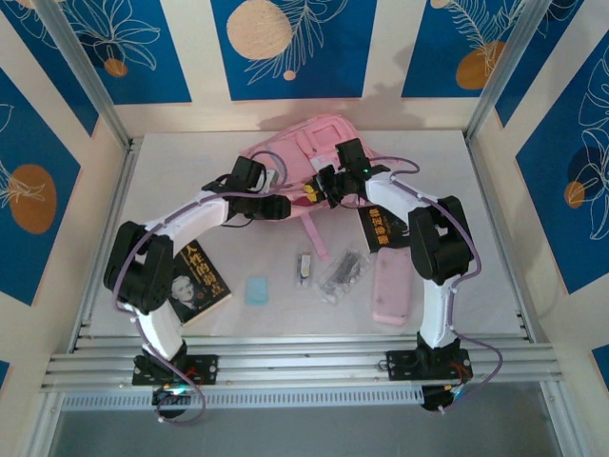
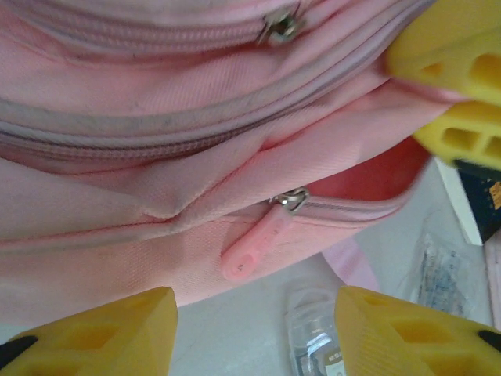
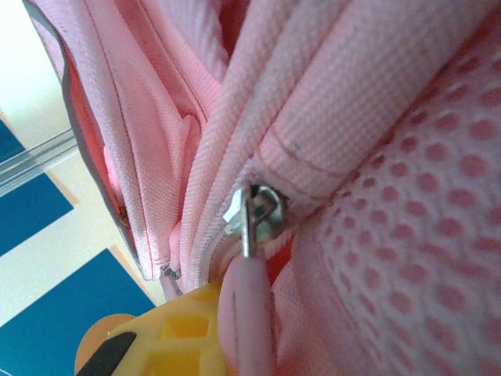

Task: Pack the student bag
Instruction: Unzip the student bag at the top-center of the table.

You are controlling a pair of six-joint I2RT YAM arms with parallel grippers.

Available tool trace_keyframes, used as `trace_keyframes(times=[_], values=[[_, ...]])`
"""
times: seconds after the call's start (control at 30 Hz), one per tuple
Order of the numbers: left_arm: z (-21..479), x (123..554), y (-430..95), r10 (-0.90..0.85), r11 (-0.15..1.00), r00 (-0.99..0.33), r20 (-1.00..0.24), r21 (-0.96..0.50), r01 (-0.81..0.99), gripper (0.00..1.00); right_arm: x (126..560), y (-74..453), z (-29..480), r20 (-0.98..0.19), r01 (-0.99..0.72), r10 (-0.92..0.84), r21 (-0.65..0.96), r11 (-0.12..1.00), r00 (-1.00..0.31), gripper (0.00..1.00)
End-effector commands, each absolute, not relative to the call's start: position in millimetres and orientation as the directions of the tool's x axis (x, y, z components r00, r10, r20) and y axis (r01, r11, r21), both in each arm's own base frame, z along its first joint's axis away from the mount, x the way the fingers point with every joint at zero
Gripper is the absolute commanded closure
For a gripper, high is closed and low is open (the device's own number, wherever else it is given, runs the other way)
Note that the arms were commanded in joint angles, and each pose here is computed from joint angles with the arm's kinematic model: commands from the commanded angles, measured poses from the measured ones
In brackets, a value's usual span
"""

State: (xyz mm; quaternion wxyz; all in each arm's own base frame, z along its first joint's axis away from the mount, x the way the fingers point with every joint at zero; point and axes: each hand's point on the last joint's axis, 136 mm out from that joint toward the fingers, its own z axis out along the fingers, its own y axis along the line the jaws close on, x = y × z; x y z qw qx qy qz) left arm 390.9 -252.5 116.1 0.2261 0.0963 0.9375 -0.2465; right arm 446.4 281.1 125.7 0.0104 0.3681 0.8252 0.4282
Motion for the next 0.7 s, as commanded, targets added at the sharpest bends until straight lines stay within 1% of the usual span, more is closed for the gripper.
trace_keyframes(times=[0.0,0.17,0.3,0.47,0.57,0.67], values=[[112.3,393.1,-257.7,0.104,0.864,-0.881,-0.462,-0.396,0.31,0.45,467.4,288.0,191.5,0.204,0.438,0.582,0.849,0.295,-0.787,1.0],[108.8,399.2,-273.1,0.125,0.853,-0.881,-0.456,-0.404,0.331,0.45,465.9,290.2,189.2,0.207,0.439,0.581,0.849,0.294,-0.787,1.0],[105.4,408.1,-281.7,0.14,0.862,-0.874,-0.465,-0.377,0.339,0.46,464.0,292.7,186.3,0.217,0.444,0.575,0.849,0.288,-0.789,1.0],[93.8,422.5,-281.9,0.143,0.883,-0.871,-0.471,-0.337,0.328,0.52,460.9,293.4,183.1,0.234,0.453,0.57,0.847,0.278,-0.788,1.0],[84.4,423.0,-281.4,0.156,0.888,-0.878,-0.452,-0.326,0.325,0.59,460.7,292.3,184.1,0.236,0.451,0.57,0.85,0.271,-0.787,1.0],[79.9,422.4,-277.9,0.168,0.893,-0.877,-0.45,-0.307,0.329,0.63,461.4,291.3,185.1,0.236,0.448,0.569,0.854,0.265,-0.788,1.0]])
